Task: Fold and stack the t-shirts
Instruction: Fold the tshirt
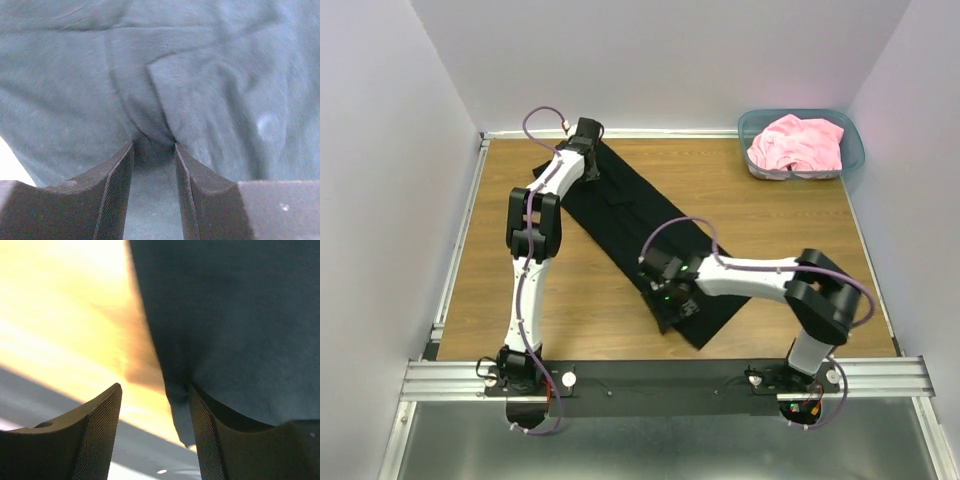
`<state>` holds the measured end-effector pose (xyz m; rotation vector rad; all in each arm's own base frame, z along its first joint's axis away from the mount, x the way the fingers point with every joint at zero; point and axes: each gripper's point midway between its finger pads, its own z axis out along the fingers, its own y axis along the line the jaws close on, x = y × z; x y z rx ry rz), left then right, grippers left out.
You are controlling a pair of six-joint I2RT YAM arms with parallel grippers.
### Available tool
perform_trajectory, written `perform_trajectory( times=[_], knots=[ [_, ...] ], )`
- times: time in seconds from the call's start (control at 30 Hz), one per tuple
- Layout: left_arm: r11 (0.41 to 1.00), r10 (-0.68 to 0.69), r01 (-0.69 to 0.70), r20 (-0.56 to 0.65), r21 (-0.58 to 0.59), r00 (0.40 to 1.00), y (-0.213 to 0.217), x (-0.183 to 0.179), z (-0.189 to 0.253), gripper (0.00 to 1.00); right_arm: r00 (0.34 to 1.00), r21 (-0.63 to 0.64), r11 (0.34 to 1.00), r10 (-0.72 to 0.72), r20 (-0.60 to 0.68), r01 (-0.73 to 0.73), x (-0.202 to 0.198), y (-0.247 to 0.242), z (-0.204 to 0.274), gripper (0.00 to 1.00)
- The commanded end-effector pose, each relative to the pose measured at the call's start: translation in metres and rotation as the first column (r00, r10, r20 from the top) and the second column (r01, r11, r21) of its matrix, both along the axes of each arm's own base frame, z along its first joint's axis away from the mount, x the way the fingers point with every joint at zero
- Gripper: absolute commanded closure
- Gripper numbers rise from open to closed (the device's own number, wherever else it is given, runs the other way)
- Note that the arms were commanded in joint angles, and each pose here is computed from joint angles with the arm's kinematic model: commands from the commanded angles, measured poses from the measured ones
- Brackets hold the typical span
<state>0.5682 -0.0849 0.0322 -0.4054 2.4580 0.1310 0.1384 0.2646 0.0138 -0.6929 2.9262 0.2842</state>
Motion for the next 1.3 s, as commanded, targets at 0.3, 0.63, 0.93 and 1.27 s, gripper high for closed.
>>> perform_trajectory(
  times=[0.3,0.63,0.93,1.27],
  knots=[
    [0.994,-0.1,0.096,0.071,0.055,0.992,0.003,0.043,0.02,0.47,0.926,-0.041,0.935,0.343,-0.159,-0.353,-0.068,0.11,-0.017,0.36],
    [0.997,-0.028,0.049,0.33,-0.056,0.944,0.007,0.02,0.17,0.26,0.96,-0.148,0.961,0.251,0.122,-0.232,-0.025,0.072,0.056,0.31],
    [0.982,0.019,0.027,0.236,-0.19,0.971,-0.051,-0.073,0.151,0.28,0.98,-0.207,0.974,0.121,0.161,-0.087,-0.01,-0.019,0.053,0.3],
    [0.983,-0.014,0.028,0.079,-0.184,0.997,-0.097,-0.085,0.062,0.28,0.989,-0.08,0.991,0.115,0.097,-0.108,-0.023,-0.005,0.029,0.31]
  ],
)
